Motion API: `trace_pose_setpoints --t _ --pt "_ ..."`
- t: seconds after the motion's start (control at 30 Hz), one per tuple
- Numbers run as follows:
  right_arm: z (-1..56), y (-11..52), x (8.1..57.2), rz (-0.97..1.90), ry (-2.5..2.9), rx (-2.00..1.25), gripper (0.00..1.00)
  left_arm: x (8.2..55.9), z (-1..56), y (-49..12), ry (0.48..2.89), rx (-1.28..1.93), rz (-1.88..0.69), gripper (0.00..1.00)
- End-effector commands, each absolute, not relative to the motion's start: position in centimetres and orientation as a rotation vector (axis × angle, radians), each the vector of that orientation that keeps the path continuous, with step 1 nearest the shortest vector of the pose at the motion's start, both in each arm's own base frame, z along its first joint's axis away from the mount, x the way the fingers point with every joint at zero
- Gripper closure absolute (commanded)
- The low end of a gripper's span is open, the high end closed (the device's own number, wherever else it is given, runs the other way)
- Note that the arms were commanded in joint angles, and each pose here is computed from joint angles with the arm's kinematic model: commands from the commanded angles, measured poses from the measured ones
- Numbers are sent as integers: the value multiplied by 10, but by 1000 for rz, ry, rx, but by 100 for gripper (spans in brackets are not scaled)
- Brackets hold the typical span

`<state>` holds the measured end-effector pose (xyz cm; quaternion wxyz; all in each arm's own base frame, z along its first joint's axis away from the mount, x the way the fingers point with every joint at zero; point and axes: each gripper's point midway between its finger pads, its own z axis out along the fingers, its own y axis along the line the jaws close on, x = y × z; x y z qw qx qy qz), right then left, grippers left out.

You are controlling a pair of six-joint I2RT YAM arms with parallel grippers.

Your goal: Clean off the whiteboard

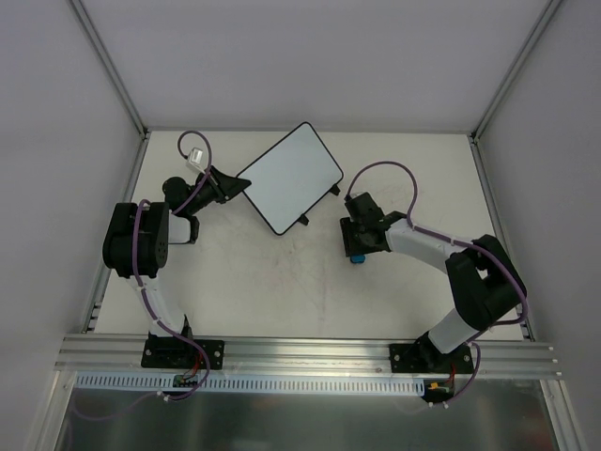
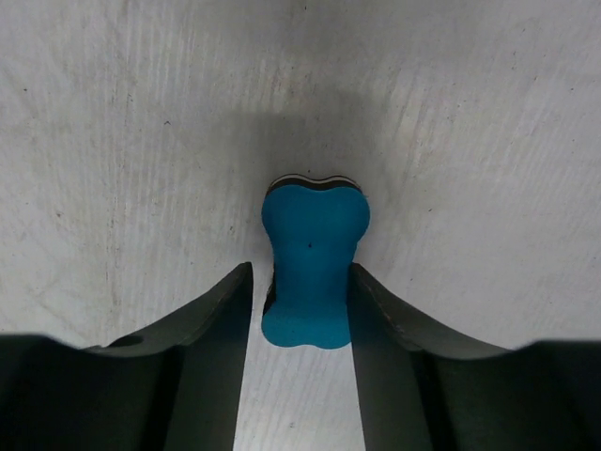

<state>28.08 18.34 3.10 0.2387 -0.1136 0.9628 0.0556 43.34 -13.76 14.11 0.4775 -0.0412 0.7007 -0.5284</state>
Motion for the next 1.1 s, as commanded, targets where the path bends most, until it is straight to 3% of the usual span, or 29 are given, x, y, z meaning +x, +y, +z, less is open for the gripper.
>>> trace_pose_setpoints --t 0.0,0.13,0.17,0.27,0.33,0.37,0.63,0.7,0.77,1.07 --pt "33 181 285 127 2636 -280 51 434 167 -139 1597 30 -1272 76" --pt "34 180 285 125 2632 -280 35 434 168 -139 1595 31 -1275 74" --pt "35 180 284 125 2632 -278 23 434 169 -139 1595 32 -1276 74" --pt "36 178 284 116 2626 -272 6 434 169 -139 1593 32 -1275 70" --pt "37 177 284 109 2621 -268 2 434 170 -139 1592 33 -1275 64" --pt "38 176 284 109 2617 -269 1 434 170 -138 1591 33 -1273 57" --pt "44 175 285 113 2601 -264 1 433 172 -135 1583 29 -1265 38" --pt "44 176 284 118 2600 -265 1 432 174 -136 1574 42 -1267 27" --pt "45 177 284 128 2598 -271 1 428 179 -136 1548 61 -1262 2" --pt "63 169 283 119 2537 -230 1 423 184 -124 1567 20 -1143 1"
